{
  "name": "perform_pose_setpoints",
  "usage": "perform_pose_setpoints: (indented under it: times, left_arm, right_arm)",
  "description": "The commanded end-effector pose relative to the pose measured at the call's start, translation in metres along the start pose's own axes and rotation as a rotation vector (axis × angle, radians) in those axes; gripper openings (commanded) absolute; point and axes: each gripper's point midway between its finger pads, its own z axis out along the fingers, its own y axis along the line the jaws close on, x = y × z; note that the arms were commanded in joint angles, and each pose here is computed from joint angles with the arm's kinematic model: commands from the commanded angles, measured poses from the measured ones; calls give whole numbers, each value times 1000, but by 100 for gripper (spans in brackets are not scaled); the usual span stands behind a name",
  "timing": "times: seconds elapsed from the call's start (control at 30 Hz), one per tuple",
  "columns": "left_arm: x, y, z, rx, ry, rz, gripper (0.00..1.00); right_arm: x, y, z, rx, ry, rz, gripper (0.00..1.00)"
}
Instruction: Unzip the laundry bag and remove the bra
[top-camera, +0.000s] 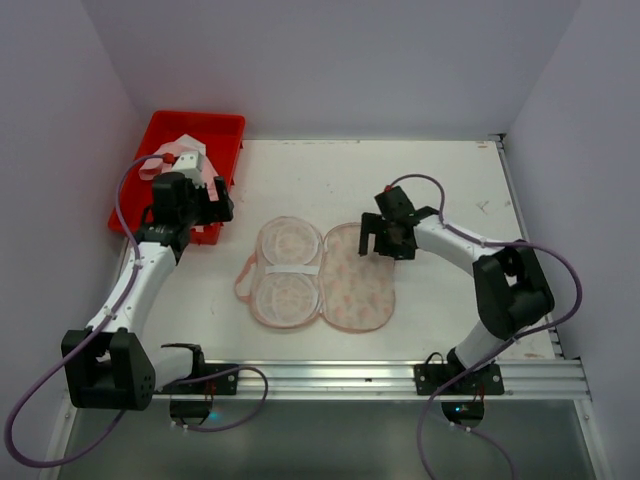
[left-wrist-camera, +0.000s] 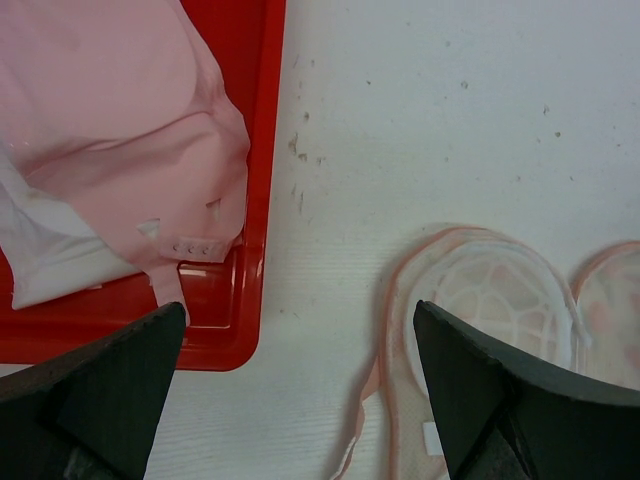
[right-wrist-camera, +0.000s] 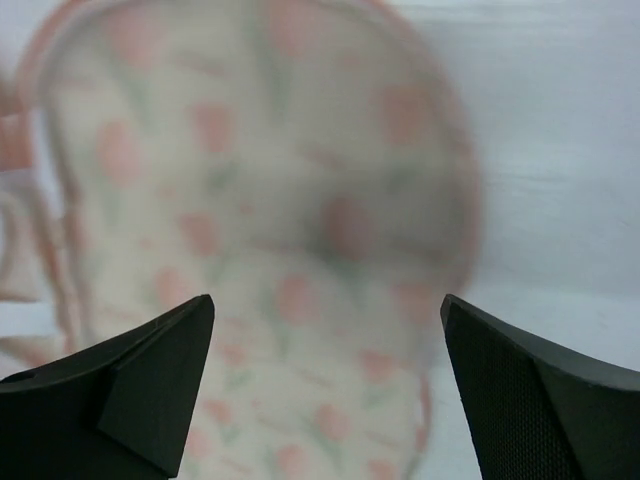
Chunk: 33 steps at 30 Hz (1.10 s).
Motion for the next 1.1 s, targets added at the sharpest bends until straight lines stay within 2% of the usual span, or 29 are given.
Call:
perform_pose_setpoints:
  times: [0.0,0.2,0.33,0.43,0.47,0.53,0.57,0.63,0.67,0.73,0.9,1.07]
  left_arm:
    - [-13,1,-3,-7,-61,21,100]
    - [-12,1,-3,-6,-53,23,100]
    - [-12,1,-3,-7,-51,22,100]
    - [-12,2,-3,-12,-52,22,100]
    - [-12,2,-3,-12,-52,24,100]
    - [-11,2,-3,-12,-50,24,100]
    - [-11,2,-3,-9,-50,24,100]
    - [-10,1,-2,-6,-47,24,100]
    - [-11,1,-3,-6,-50,24,100]
    - [-10,2,-1,-8,-45,24,100]
    - [-8,0,0,0,-35,18,100]
    - [-8,2,1,-13,-35,20,100]
  right_arm:
    - [12,-46,-7,142,-6,185,96]
    - [44,-55,12,147,114,279,92]
    - [56,-43,22,75,176,289,80]
    - [61,-35,28,28,200,286,62]
    - [63,-34,28,21,206,284,47]
    - [60,-30,26,0,206,277,33]
    - [57,-30,24,1,195,276,17]
    - [45,-35,16,37,152,259,3]
    - [34,-36,6,42,111,252,0]
    - [17,-41,-11,80,62,219,0]
    - [-44,-80,-74,244,-161,157,0]
    - [-71,-96,-123,338,-237,110,0]
